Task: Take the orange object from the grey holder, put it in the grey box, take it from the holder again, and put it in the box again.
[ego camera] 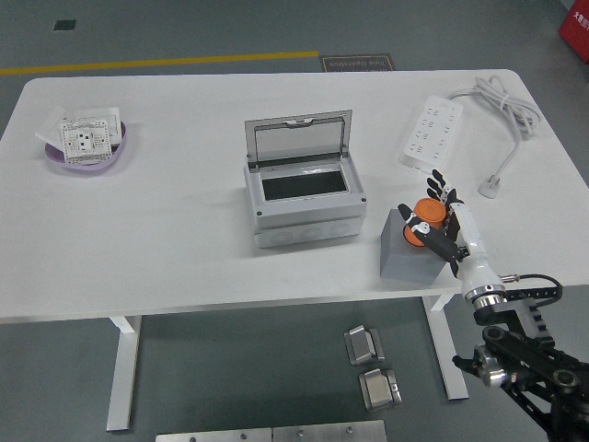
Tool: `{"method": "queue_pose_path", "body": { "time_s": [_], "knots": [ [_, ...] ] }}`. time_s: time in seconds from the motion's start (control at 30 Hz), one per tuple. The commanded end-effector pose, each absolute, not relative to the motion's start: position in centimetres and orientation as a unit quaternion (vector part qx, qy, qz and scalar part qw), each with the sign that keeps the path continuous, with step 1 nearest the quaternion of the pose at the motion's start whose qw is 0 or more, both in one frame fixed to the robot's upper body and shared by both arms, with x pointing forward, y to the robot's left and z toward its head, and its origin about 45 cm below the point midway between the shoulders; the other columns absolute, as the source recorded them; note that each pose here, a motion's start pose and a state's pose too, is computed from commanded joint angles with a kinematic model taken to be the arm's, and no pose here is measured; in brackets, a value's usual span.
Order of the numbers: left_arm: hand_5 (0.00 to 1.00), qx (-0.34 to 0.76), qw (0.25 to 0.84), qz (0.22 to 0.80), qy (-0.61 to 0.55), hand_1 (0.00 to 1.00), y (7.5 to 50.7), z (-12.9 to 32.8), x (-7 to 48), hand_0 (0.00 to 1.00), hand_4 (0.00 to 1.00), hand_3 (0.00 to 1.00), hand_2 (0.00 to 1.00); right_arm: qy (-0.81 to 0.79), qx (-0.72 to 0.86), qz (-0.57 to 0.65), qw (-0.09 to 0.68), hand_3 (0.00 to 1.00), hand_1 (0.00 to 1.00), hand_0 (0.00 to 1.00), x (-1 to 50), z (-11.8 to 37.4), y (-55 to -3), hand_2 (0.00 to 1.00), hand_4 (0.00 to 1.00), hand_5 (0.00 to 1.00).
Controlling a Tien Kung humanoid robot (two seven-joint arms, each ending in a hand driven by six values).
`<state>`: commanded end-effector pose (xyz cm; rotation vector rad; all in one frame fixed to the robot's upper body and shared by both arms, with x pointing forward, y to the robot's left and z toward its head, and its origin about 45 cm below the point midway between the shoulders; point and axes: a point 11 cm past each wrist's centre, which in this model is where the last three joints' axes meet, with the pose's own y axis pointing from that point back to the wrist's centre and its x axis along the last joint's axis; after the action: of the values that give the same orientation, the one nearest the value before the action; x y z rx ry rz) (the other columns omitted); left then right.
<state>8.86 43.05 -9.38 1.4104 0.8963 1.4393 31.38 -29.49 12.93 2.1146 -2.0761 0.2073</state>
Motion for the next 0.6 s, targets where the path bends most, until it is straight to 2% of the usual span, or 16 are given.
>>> {"method": "queue_pose_path", "body": {
  "time_s": [0.6],
  "knots": [
    [0.429, 0.568, 0.455, 0.582, 0.363, 0.656, 42.7, -9.45, 9.13, 0.66, 0.622, 0.644, 0.614, -0.692, 0.71, 0.075, 0.102, 0.998, 0.929, 0.892, 31.43, 12.66, -29.56, 0.926, 0.856, 0.406]
  ]
}}
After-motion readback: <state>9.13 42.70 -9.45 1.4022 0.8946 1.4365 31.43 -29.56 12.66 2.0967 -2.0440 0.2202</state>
